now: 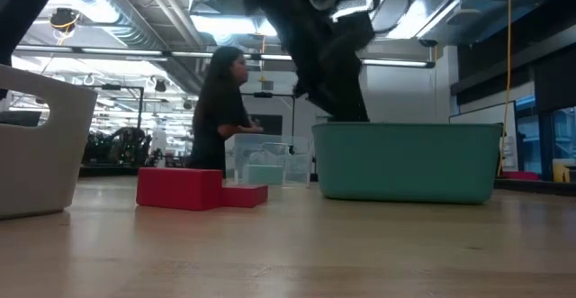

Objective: Sort & place blocks by color
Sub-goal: Put the red block into the gray bin

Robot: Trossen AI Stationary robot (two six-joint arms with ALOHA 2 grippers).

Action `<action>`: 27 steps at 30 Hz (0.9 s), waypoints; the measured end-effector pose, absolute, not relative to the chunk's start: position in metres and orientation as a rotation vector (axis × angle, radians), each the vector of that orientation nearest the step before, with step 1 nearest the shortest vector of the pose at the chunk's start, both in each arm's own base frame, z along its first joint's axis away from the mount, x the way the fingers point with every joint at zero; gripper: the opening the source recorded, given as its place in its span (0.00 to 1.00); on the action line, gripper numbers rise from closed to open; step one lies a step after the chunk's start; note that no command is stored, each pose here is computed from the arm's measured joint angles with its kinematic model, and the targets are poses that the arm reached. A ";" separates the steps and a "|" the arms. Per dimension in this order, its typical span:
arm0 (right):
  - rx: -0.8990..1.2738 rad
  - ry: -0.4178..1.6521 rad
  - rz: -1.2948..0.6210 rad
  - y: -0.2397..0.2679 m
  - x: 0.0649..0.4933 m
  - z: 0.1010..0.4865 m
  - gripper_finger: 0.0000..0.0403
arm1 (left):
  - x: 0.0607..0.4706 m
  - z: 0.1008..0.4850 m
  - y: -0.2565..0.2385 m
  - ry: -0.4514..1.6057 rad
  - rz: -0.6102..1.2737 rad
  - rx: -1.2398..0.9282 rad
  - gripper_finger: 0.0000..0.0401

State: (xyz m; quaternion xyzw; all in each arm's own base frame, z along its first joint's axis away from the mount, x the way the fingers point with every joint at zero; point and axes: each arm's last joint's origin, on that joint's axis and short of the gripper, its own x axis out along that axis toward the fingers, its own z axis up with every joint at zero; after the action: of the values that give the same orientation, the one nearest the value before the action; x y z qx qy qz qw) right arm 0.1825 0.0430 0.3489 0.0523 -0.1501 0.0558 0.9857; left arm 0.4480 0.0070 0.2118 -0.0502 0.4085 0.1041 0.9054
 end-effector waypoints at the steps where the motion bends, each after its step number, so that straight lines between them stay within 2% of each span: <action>1: 0.105 -0.302 0.112 0.043 0.182 0.349 0.60 | 0.445 0.218 0.007 0.843 0.217 -0.109 0.37; 8: 0.106 -0.310 0.114 0.043 0.182 0.350 0.60 | 0.417 0.276 -0.001 0.772 0.207 -0.134 0.37; 16: 0.106 -0.309 0.114 0.043 0.182 0.349 0.60 | 0.380 0.333 -0.050 0.651 0.105 -0.111 0.38; 22: 0.106 -0.308 0.114 0.043 0.181 0.349 0.60 | 0.351 0.357 -0.090 0.592 0.126 -0.172 0.38; 27: 0.106 -0.308 0.114 0.043 0.181 0.350 0.60 | 0.328 0.380 -0.107 0.460 0.186 -0.200 0.38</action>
State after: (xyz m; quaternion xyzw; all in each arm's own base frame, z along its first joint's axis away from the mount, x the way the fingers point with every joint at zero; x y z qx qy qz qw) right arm 0.1813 0.0426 0.3496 0.0526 -0.1532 0.0566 0.9852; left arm 0.3279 -0.1074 0.3798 -0.0990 0.2273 0.0920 0.9644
